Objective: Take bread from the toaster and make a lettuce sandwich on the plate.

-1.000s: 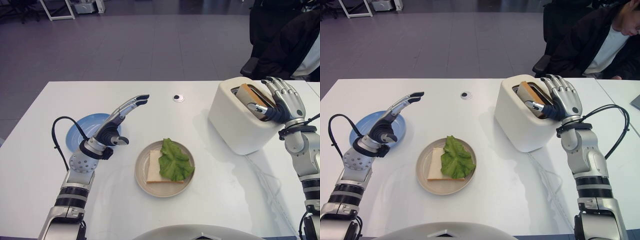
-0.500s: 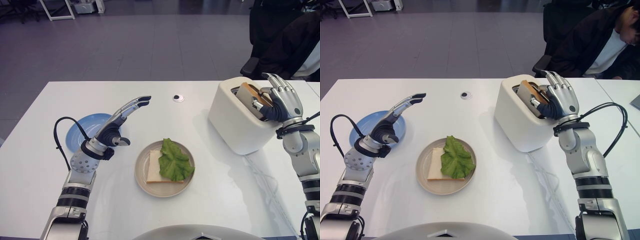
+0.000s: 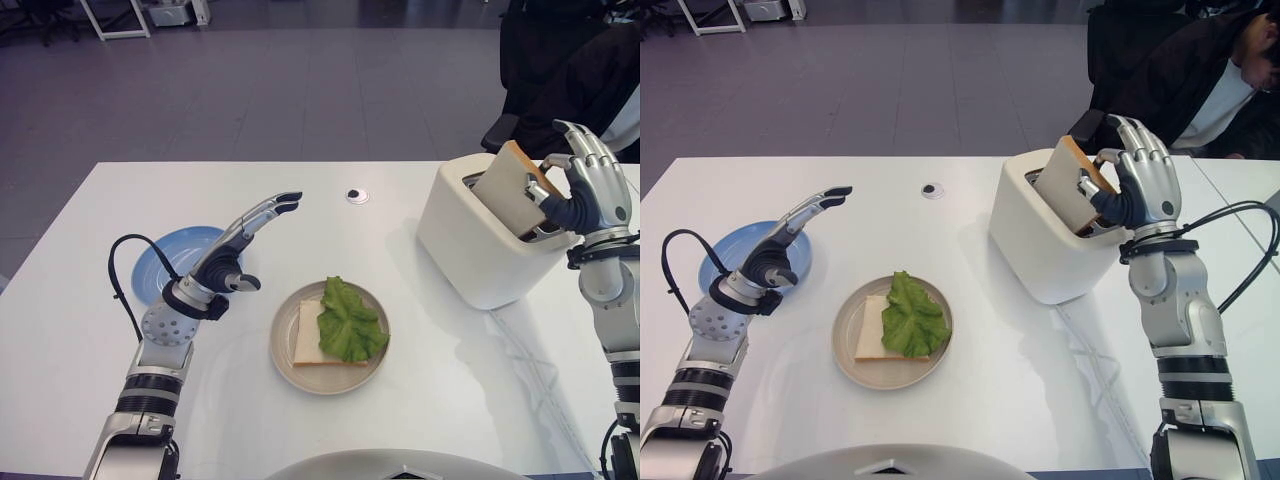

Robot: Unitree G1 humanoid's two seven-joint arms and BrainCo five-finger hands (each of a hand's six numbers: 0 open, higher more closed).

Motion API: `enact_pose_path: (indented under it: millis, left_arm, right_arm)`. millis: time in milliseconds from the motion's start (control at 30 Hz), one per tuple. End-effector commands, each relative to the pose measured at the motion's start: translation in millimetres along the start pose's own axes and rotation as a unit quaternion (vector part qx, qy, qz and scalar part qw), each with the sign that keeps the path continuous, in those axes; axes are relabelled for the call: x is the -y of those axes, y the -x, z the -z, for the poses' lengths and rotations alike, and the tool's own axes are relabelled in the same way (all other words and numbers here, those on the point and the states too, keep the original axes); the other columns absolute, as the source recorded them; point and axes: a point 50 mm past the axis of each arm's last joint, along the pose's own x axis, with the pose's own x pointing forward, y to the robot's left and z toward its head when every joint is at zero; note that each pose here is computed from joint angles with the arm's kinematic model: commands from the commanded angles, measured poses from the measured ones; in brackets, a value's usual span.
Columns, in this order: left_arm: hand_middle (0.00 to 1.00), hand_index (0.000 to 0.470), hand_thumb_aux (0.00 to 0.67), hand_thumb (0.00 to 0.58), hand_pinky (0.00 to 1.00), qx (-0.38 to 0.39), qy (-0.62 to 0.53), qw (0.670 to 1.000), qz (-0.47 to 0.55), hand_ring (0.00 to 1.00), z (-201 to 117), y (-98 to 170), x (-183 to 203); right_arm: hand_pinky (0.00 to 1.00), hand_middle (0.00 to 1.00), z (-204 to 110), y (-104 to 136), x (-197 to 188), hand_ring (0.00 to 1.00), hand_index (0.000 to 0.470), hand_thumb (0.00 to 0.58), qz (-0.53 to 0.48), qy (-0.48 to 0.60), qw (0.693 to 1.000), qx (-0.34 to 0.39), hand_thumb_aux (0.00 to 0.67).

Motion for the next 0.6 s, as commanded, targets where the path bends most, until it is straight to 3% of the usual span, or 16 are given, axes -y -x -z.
enact_pose_path:
  millis: [33, 233, 267, 300, 367, 600]
  left_arm:
    - [0.0, 0.0, 0.0, 0.0, 0.0, -0.004, -0.006, 1.0, 0.007, 0.0, 2, -3, -1]
    - [0.0, 0.0, 0.0, 0.0, 0.0, -0.004, -0.005, 1.0, 0.008, 0.0, 3, -3, 0]
    - [0.0, 0.0, 0.0, 0.0, 0.0, -0.004, -0.005, 1.0, 0.008, 0.0, 3, -3, 1]
    - [0.0, 0.0, 0.0, 0.0, 0.0, -0.004, -0.005, 1.0, 0.009, 0.0, 3, -3, 1]
    - [0.0, 0.0, 0.0, 0.0, 0.0, -0.005, -0.005, 1.0, 0.009, 0.0, 3, -2, 1]
    - [0.0, 0.0, 0.0, 0.0, 0.0, -0.007, -0.004, 1.0, 0.009, 0.0, 4, -1, 2]
  right_arm:
    - [0.0, 0.0, -2, -3, 12, 0.0, 0.47, 0.58, 0.038, -0.025, 0.999, -0.001, 0.67]
    - [0.0, 0.0, -4, -3, 21, 0.0, 0.47, 0.58, 0.068, -0.054, 0.996, 0.002, 0.67]
    - [0.08, 0.08, -4, -3, 22, 0.08, 0.47, 0.58, 0.07, -0.058, 0.996, 0.002, 0.67]
    - [0.58, 0.58, -4, -3, 22, 0.58, 0.47, 0.58, 0.073, -0.061, 0.995, 0.002, 0.67]
    - [0.97, 0.97, -4, -3, 23, 0.97, 0.47, 0.58, 0.078, -0.066, 0.995, 0.001, 0.67]
    - [1.0, 1.0, 0, -2, 32, 1.0, 0.47, 0.58, 0.108, -0.072, 0.992, -0.004, 0.67]
